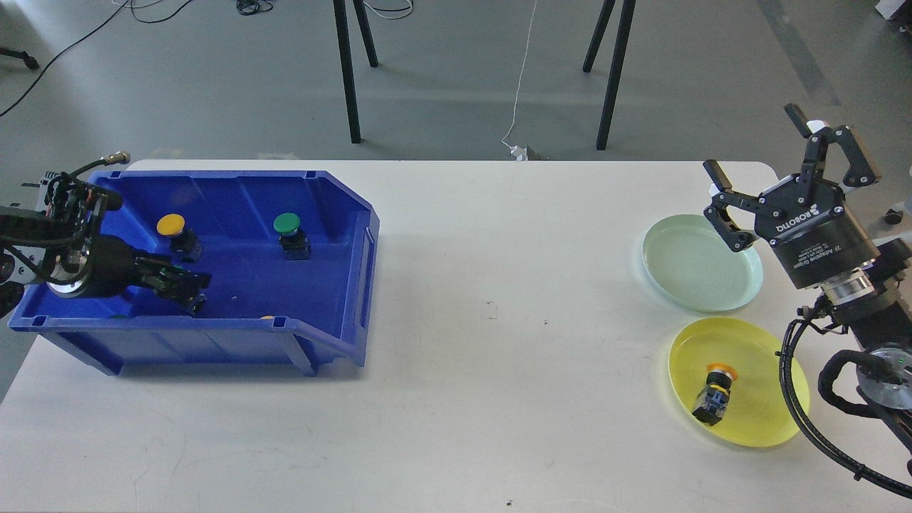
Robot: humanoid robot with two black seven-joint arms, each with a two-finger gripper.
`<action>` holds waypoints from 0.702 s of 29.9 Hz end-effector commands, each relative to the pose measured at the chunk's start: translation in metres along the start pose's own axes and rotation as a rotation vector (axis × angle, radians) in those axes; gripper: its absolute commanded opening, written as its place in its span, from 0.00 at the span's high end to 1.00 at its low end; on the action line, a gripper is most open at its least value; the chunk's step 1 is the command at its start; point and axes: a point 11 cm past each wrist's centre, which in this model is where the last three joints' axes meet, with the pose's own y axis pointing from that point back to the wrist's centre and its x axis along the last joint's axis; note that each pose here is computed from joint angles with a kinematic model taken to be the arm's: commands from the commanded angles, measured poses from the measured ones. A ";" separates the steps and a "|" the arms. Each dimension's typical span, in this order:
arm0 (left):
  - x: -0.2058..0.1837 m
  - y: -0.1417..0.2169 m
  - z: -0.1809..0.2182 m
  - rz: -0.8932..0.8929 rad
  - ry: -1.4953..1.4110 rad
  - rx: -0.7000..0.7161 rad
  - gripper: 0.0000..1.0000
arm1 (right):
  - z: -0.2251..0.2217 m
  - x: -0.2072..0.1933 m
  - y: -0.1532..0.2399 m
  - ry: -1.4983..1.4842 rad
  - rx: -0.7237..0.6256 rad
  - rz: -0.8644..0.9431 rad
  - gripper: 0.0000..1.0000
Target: Pass button and place on color plate
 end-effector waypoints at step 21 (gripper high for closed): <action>0.001 -0.002 0.002 0.003 0.004 -0.005 0.80 | -0.001 0.000 0.000 0.001 0.003 0.001 0.02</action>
